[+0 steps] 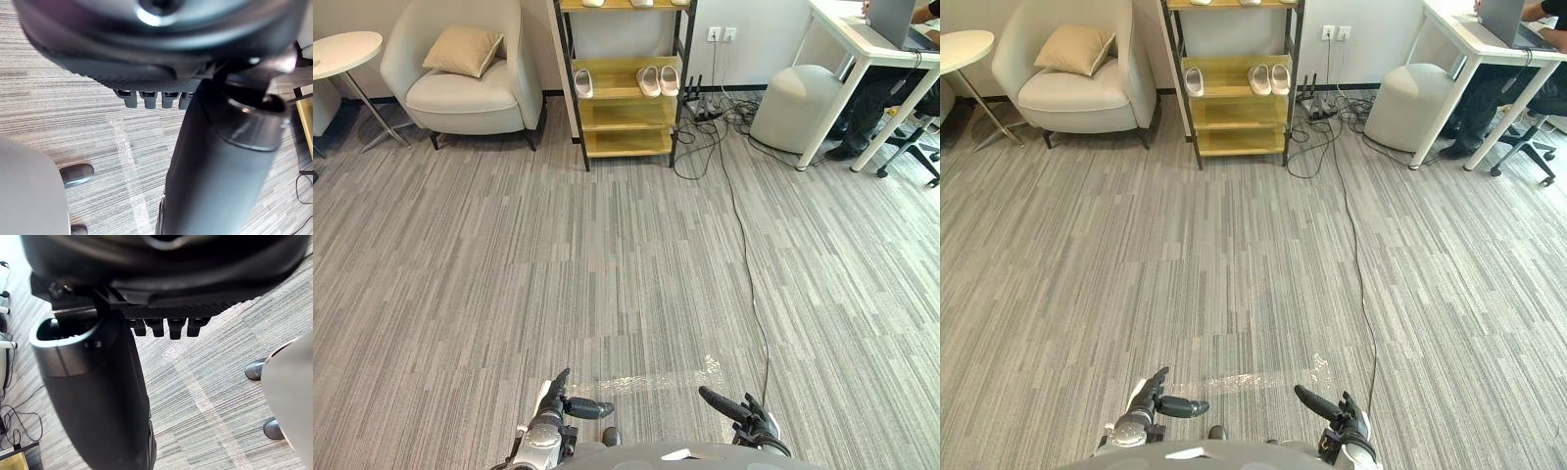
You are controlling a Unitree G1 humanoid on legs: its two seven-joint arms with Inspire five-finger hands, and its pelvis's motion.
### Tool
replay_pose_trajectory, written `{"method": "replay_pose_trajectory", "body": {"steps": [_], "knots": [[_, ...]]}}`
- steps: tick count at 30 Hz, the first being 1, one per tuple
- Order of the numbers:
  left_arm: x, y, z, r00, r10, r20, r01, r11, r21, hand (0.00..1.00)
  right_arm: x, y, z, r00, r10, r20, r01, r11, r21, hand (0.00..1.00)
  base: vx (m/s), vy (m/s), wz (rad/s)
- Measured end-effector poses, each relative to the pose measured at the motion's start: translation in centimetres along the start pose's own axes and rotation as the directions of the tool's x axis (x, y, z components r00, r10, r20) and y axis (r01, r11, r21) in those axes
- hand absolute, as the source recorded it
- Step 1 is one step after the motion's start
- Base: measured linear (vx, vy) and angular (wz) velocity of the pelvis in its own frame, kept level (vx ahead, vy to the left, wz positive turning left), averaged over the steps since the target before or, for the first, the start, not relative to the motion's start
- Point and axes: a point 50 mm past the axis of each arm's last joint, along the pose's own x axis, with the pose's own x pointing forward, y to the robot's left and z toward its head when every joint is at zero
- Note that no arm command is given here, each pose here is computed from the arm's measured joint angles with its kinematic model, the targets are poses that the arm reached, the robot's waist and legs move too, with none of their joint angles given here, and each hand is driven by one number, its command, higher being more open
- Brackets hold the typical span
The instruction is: Organize the slippers on the shoe rack
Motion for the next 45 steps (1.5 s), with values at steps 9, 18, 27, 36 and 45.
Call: {"method": "replay_pose_trajectory", "body": {"steps": [9,18,27,36,45], "knots": [[0.1,0.0,0.1,1.0,-0.003,-0.001,0.003,1.0,0.022,1.0,0.1,0.2,0.0,1.0,0.004,-0.002,-0.004,1.0,-0.017,1.0,-0.03,-0.01,0.0],[0.1,0.0,0.1,1.0,-0.005,-0.001,0.005,1.0,0.021,1.0,0.1,0.2,0.0,1.0,0.004,-0.006,-0.004,1.0,-0.02,1.0,0.0,-0.001,0.0],[0.3,0.1,0.6,1.0,-0.011,0.009,0.011,1.0,0.011,1.0,0.3,0.9,0.9,0.999,0.042,0.019,-0.039,0.991,-0.128,1.0,0.0,0.0,-0.03],[0.4,0.5,1.4,0.999,0.006,0.033,-0.005,0.999,-0.046,1.0,0.6,1.2,2.4,0.997,0.056,0.062,-0.045,0.986,-0.158,1.0,0.05,0.046,-0.18],[0.6,0.3,1.7,1.0,0.006,0.03,-0.004,0.998,-0.057,1.0,0.8,1.3,5.0,0.985,0.069,0.157,-0.05,0.991,-0.122,1.0,0.31,-0.035,0.35]]}}
